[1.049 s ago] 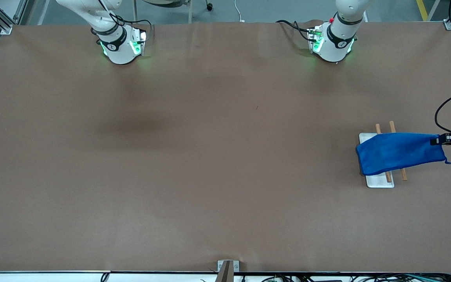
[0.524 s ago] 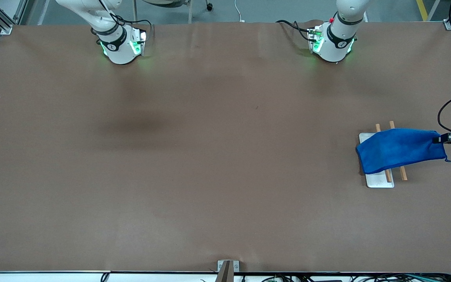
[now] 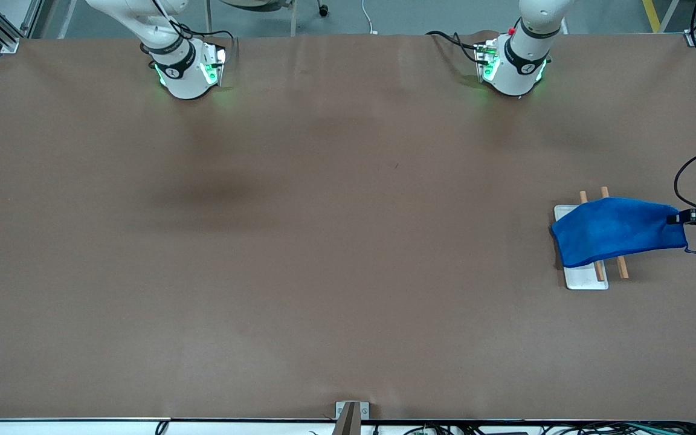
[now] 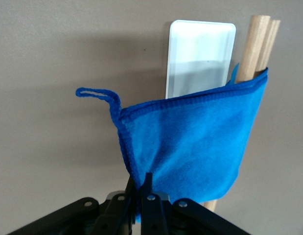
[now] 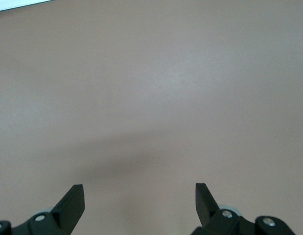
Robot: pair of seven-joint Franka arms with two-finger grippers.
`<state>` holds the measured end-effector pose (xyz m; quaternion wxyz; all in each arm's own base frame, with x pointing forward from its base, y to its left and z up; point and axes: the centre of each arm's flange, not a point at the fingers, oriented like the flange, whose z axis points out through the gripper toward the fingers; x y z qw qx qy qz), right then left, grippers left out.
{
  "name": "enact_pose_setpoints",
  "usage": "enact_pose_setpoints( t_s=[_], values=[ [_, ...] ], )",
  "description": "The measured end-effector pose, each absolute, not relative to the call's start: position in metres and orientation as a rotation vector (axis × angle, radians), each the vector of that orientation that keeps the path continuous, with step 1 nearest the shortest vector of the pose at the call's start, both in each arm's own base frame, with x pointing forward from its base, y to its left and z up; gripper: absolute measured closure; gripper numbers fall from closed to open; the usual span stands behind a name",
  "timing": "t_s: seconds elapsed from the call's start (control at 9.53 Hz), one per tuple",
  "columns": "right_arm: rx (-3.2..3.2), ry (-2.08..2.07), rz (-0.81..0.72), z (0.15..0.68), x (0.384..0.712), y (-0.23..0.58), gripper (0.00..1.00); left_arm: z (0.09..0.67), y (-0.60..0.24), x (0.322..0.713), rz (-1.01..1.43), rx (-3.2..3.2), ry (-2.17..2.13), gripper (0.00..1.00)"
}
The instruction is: Right arm passes towel to left arm to hang
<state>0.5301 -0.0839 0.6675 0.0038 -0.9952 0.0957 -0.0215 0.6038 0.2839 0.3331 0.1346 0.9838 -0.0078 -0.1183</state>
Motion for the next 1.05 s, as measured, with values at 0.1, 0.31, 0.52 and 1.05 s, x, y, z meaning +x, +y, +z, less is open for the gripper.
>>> enact_pose_setpoints(
  t_s=[0.1,0.31,0.52,1.05],
  values=[
    [-3.119,0.301,-0.065,0.667,0.53,-0.084,0.0,0.329,0.289,0.603,-0.341,2.852,-0.012,0.84],
    [-3.119,0.301,-0.063,0.666,0.531,-0.084,0.0,0.332,0.302,0.603,-0.313,2.856,0.0,0.53],
    [-3.12,0.302,-0.063,0.666,0.531,-0.085,0.0,0.344,0.305,0.607,-0.26,2.842,0.018,0.26],
    [-3.12,0.304,-0.062,0.666,0.531,-0.085,0.0,0.47,0.186,0.645,-0.165,2.88,0.128,0.0]
  ],
)
